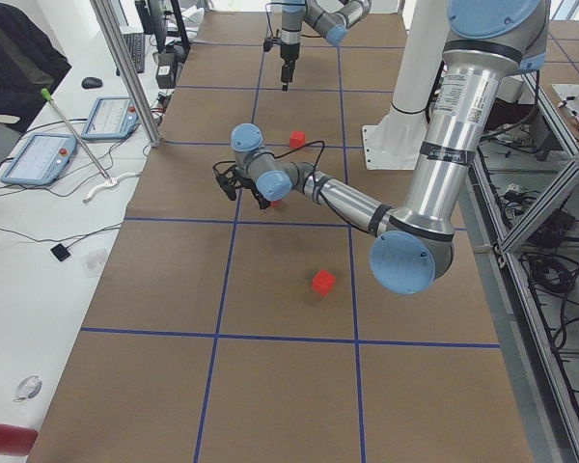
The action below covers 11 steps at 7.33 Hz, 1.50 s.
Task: Form red blocks into L shape at center
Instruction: 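Open the right gripper and lift it away while the left arm reaches out, then grasp the farther red cube with the left gripper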
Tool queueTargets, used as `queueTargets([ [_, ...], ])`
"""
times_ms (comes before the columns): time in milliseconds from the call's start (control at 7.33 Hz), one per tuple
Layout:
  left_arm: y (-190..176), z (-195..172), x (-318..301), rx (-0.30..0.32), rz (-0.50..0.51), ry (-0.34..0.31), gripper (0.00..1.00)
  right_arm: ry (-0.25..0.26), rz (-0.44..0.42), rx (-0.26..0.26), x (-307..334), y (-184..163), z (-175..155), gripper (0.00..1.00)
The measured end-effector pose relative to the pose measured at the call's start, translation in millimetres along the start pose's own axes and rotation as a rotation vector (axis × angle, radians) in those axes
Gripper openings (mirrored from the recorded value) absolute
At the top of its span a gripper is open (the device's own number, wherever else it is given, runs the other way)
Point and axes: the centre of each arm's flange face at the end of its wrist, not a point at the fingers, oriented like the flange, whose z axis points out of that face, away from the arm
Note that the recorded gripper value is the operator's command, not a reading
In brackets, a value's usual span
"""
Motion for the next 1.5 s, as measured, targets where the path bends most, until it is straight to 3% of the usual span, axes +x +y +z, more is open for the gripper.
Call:
queueTargets([
  [273,30.7,31.4,11.3,0.032,-0.07,-0.023,1.0,0.031,-0.026,0.005,22.3,-6.5,6.3,1.0],
  [682,58.2,57.8,29.9,0.026,-0.128,-0.084,0.99,0.052,-0.045,0.008,36.5,-10.7,10.0,1.0],
  [955,59.7,68.0,40.8,0.026,-0.133,-0.097,0.9,0.054,-0.046,0.008,38.4,-11.6,10.1,1.0],
  [1227,57.8,74.9,45.2,0.028,-0.138,-0.106,0.0,0.057,-0.045,0.009,40.4,-12.2,10.4,1.0],
  [1500,58.5,76.5,47.2,0.029,-0.147,-0.107,0.0,0.059,-0.043,0.009,42.0,-12.7,10.9,1.0],
])
